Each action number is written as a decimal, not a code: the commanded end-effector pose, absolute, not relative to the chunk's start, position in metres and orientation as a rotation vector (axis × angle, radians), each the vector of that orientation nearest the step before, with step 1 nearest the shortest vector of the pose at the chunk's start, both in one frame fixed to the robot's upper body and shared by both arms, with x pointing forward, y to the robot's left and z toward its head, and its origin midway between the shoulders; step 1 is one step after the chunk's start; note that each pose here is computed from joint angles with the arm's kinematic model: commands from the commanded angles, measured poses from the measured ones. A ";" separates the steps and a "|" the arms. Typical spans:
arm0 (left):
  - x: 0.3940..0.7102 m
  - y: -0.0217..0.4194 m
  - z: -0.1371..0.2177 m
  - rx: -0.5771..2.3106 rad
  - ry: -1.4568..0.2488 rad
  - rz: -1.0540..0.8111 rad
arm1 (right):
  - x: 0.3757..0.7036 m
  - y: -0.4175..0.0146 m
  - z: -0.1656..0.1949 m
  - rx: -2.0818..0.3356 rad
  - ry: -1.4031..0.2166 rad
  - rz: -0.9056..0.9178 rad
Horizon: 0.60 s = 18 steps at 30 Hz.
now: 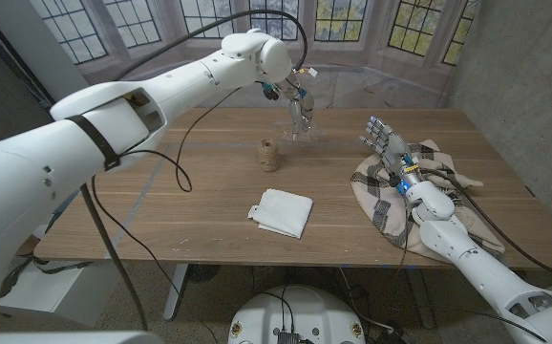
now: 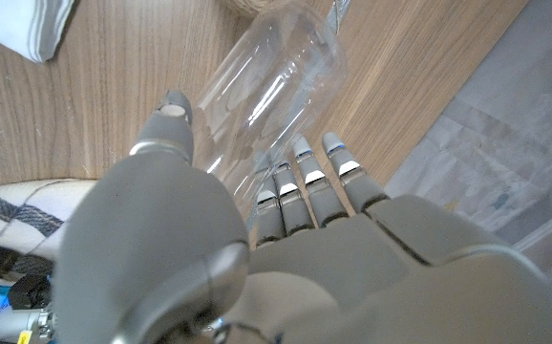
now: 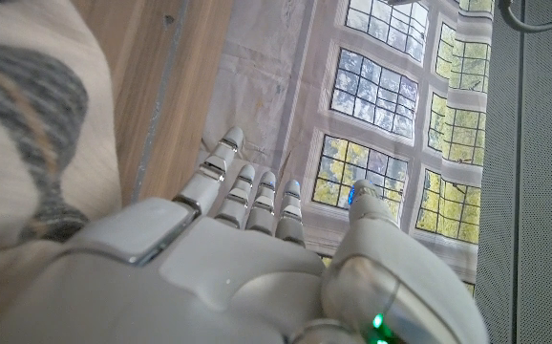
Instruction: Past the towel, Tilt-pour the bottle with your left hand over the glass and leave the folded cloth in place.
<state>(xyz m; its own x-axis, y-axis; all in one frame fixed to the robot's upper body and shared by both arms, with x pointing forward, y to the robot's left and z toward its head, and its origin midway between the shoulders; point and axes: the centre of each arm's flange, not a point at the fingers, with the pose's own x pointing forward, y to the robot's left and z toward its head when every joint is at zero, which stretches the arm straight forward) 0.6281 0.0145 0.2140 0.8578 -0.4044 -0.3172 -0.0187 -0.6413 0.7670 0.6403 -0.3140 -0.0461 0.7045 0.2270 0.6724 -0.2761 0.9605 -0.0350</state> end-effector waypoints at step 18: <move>0.639 -0.021 0.177 2.394 -0.447 -0.427 | 0.639 -0.318 -0.061 0.108 -0.743 0.253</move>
